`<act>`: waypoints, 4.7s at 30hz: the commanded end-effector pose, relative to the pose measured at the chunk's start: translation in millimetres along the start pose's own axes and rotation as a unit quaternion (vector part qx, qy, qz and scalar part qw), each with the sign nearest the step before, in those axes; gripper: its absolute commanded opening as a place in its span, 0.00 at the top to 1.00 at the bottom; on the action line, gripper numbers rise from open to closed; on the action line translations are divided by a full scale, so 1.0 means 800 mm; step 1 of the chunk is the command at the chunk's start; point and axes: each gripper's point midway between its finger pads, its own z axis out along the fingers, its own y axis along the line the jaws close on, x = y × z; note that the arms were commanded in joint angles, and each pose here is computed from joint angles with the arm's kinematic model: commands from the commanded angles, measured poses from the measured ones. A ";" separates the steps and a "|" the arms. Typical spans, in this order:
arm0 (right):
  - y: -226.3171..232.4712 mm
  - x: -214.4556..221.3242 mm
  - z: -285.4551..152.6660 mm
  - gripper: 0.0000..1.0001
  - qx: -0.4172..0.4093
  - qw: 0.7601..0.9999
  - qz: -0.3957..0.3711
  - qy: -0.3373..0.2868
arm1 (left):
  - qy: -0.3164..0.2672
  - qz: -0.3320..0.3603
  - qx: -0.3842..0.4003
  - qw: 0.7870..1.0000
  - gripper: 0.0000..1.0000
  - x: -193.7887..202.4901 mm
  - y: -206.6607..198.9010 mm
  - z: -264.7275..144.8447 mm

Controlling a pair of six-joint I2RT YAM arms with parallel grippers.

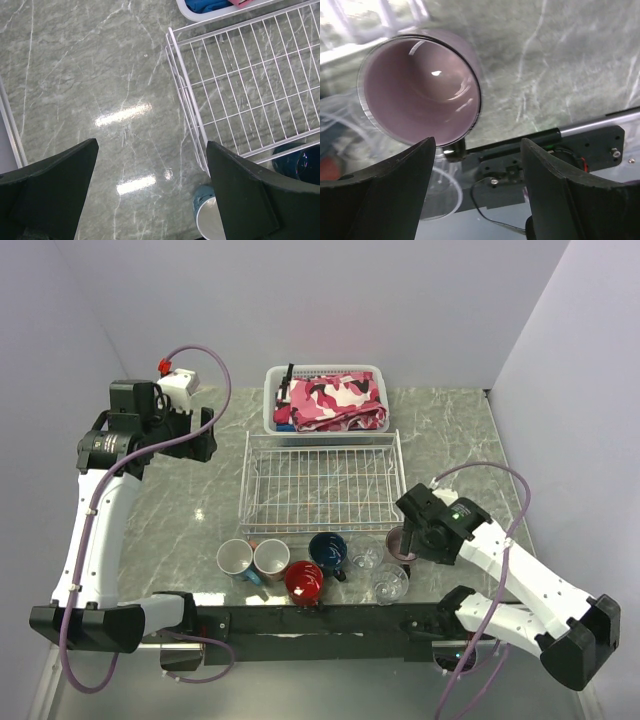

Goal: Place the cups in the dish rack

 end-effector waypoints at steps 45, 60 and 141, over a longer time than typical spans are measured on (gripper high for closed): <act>-0.018 -0.038 -0.060 1.00 0.025 0.997 0.078 -0.005 | -0.046 0.038 0.018 0.998 0.04 -0.027 -0.007 -0.014; 0.220 -0.184 -0.319 1.00 -0.529 0.847 -0.010 -0.062 | -0.146 -0.020 0.177 0.973 0.04 -0.142 -0.083 -0.074; 0.444 -0.235 -0.303 0.98 -0.752 0.647 0.089 0.084 | -0.186 -0.206 0.545 0.791 0.99 -0.221 -0.227 -0.130</act>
